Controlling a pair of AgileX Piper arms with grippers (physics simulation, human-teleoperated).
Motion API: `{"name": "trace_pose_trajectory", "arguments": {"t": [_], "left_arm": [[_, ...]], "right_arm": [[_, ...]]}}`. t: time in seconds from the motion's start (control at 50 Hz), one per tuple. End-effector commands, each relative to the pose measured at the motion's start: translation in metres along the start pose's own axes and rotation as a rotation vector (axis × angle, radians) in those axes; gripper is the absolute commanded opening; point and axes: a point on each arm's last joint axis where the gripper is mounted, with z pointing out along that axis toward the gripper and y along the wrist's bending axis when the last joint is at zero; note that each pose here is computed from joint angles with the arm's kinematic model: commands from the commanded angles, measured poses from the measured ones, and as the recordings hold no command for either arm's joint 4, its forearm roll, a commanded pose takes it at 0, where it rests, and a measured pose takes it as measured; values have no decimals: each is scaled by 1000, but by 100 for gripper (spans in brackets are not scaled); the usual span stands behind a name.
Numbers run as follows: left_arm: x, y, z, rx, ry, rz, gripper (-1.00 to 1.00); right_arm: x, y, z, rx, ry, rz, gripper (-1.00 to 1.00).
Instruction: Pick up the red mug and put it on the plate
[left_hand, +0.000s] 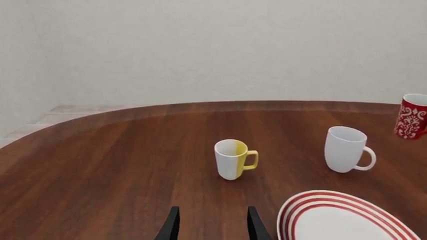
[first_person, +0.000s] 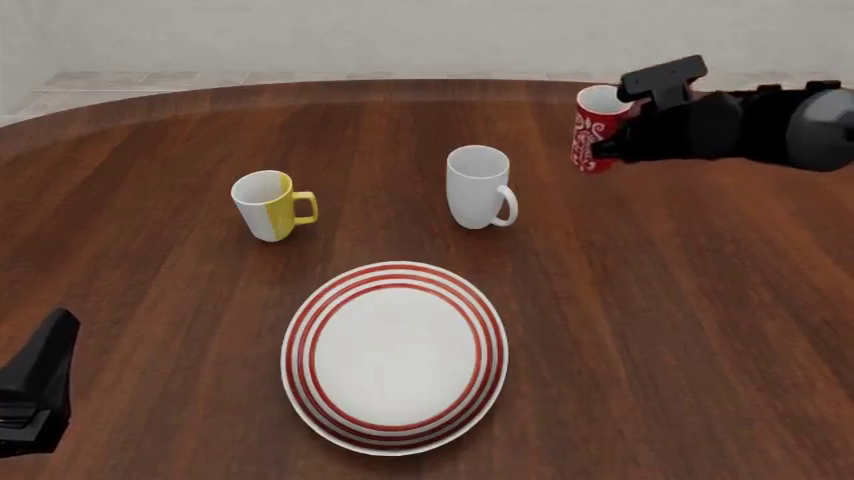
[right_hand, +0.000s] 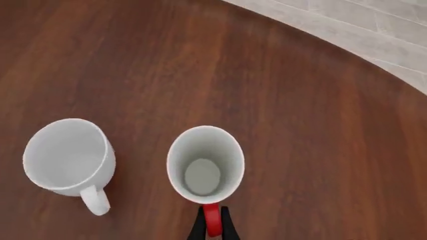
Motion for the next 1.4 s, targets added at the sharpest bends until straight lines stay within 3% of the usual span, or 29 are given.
{"name": "trace_pose_trajectory", "arguments": {"t": [0.02,0.18,0.46,0.92,1.4], "left_arm": [[-2,0,0,3,1,2,100],[-1,0,0,4,-1,1,100],[-2,0,0,3,-4,2,100],[-5,0,0,2,-3,3,100],[-1,0,0,6,-5,7,100]], "right_arm": [[-14,19,-66,-34,-83,-29,-100],[-13,41,-104,-81,-128,-102,-100],[-7,65,-149,-151,-177,-168,-100],[8,102,-194,-285,-217,-261,-100],[23,123,-224,-388,-234,-304,-100]]}}
